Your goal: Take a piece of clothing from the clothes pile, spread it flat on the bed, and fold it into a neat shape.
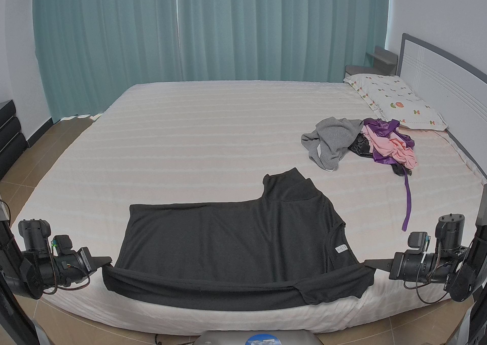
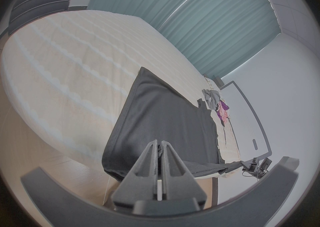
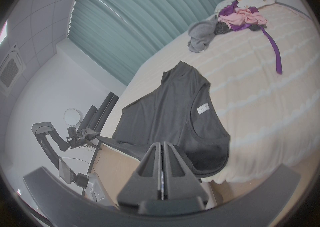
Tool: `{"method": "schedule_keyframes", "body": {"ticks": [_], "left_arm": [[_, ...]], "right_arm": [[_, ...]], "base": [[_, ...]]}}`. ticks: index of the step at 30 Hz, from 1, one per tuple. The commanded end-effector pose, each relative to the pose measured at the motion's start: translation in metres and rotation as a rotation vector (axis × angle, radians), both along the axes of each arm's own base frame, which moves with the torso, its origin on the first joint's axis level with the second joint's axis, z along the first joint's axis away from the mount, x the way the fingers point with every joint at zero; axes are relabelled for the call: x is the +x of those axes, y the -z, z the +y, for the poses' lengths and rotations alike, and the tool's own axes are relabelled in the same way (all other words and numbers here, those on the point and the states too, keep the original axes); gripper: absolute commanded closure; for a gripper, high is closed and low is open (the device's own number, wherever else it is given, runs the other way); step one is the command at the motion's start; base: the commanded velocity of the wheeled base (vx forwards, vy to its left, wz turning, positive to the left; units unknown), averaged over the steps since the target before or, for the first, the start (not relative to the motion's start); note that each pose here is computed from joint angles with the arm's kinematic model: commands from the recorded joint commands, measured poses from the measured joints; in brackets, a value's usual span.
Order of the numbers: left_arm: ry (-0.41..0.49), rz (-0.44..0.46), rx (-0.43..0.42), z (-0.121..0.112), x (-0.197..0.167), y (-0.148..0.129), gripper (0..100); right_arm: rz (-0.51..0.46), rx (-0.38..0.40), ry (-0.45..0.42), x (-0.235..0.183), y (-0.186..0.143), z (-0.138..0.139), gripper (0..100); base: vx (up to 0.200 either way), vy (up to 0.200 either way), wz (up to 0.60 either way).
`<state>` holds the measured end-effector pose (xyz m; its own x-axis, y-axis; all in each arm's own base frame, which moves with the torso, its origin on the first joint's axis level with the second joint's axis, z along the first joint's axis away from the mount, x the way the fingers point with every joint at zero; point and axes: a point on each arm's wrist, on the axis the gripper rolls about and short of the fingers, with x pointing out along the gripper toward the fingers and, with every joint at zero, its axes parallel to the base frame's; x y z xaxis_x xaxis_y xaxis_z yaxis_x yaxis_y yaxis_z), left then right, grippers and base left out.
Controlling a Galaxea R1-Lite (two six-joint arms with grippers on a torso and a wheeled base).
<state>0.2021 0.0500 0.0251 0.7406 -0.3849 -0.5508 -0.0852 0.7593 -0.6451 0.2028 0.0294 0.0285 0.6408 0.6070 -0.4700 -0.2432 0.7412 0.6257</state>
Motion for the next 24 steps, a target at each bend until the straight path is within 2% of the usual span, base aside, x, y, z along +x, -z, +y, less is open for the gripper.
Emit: {"method": "schedule_keyframes", "body": {"ticks": [1, 12, 24], "left_arm": [[-0.007, 0.015, -0.005, -0.001, -0.008, 0.000, 100], [-0.037, 0.057, -0.007, -0.001, -0.021, 0.004, 100], [-0.111, 0.012, 0.001, 0.010, -0.026, -0.006, 100]], "right_arm": [[0.013, -0.009, 0.010, -0.008, -0.004, -0.004, 100], [0.045, -0.045, -0.011, -0.019, -0.008, -0.004, 100], [-0.049, -0.040, 0.002, -0.015, -0.018, -0.005, 100]], "base": [[0.000, 0.000, 0.00], [0.000, 0.000, 0.00], [0.000, 0.000, 0.00]]}}
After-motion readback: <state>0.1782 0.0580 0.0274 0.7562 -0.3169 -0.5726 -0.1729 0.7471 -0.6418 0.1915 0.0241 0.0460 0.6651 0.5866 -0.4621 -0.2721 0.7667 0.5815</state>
